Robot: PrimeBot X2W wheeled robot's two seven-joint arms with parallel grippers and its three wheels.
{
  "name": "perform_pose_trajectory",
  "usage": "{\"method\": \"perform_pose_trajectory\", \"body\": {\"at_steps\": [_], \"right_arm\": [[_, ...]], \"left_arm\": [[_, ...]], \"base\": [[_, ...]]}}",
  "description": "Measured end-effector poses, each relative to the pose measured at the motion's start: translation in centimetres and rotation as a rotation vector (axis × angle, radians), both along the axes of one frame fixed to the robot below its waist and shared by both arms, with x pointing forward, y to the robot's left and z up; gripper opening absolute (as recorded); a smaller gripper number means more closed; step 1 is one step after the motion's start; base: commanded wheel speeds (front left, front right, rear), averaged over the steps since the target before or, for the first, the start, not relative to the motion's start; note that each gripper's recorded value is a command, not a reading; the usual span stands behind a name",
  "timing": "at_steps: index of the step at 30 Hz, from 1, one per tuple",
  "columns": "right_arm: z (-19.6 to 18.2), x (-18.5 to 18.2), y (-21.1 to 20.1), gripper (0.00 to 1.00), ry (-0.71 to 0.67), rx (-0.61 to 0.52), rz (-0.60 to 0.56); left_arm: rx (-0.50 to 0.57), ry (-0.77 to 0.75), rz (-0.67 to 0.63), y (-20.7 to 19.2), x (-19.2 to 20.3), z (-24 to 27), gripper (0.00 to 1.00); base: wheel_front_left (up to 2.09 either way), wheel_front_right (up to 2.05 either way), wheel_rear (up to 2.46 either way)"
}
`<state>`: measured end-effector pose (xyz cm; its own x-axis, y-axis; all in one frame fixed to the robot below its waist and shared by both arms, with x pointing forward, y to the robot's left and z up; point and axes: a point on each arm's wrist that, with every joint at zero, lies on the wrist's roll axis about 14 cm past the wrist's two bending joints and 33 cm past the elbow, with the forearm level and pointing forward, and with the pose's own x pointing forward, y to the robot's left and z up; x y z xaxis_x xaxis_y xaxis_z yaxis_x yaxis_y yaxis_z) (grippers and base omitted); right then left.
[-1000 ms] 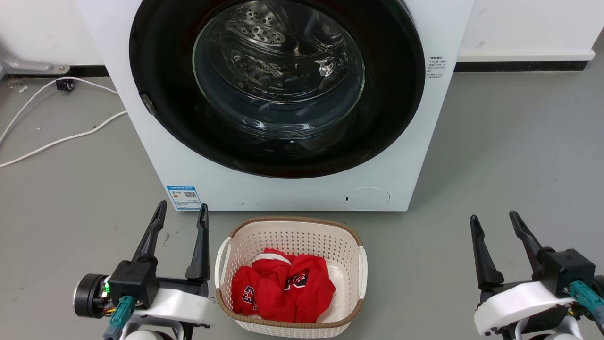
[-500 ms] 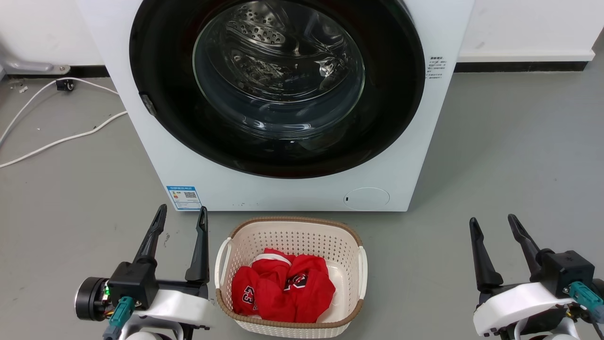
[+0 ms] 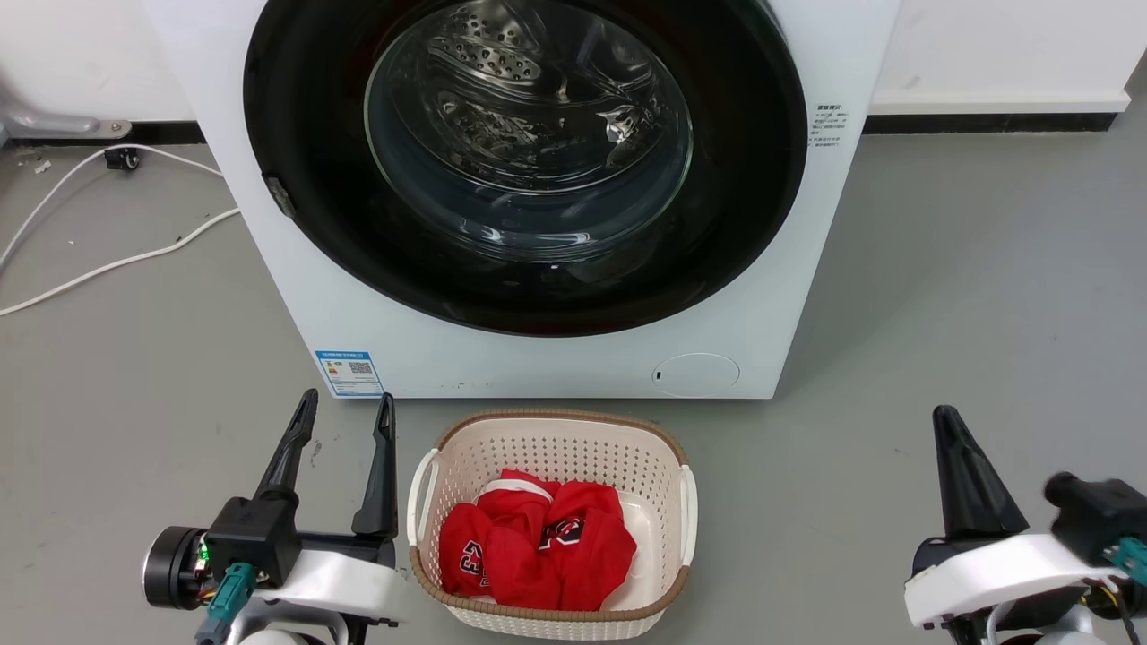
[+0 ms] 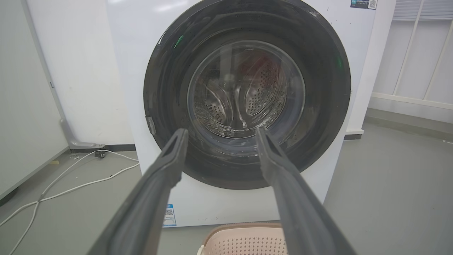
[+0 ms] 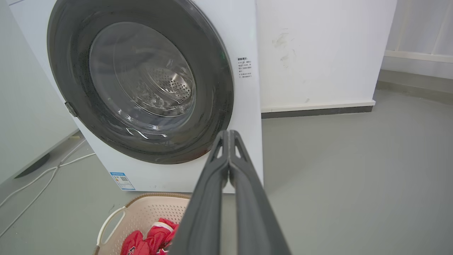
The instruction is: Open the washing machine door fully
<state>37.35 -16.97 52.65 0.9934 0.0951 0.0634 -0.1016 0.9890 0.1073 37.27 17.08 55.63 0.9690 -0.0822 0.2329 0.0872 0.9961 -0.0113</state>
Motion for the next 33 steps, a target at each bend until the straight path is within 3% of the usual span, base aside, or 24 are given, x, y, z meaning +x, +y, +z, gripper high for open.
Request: {"method": "perform_pose_trajectory", "body": {"at_steps": [6, 11, 15, 20, 22, 29, 33], "right_arm": [[0.0, 0.0, -1.1, 0.00, -0.044, 0.343, -0.051], [0.3, 0.8, -2.9, 0.00, -0.091, 0.694, -0.126], [0.4, 1.8, -4.7, 0.00, -0.122, 0.866, -0.187], [1.3, 3.9, -6.4, 0.00, -0.170, 0.950, -0.230], [2.4, 6.5, -7.1, 0.00, -0.212, 1.033, -0.239], [5.1, 13.0, -7.3, 0.00, -0.245, 1.174, -0.179], [6.2, 16.8, -7.9, 0.00, -0.220, 1.187, -0.140]], "left_arm": [[-0.001, 0.000, 0.003, 0.1, 0.0, 0.0, 1.00], [-0.004, 0.002, 0.003, 0.1, 0.0, -0.1, 1.00], [-0.014, 0.007, 0.006, 0.2, 0.1, -0.2, 1.00], [-0.014, 0.001, 0.003, 0.1, 1.0, -0.1, 1.00], [-0.021, -0.003, 0.001, 0.1, 2.2, 0.0, 1.00], [-0.030, 0.004, -0.002, 0.2, 4.9, -0.7, 1.00], [-0.032, 0.016, 0.002, 0.4, 6.2, -1.3, 1.00]], "base": [[0.00, 0.00, 0.00], [0.00, 0.00, 0.00], [0.00, 0.00, 0.00], [0.00, 0.00, 0.00], [0.00, 0.00, 0.00], [0.00, 0.00, 0.00], [0.00, 0.00, 0.00]]}}
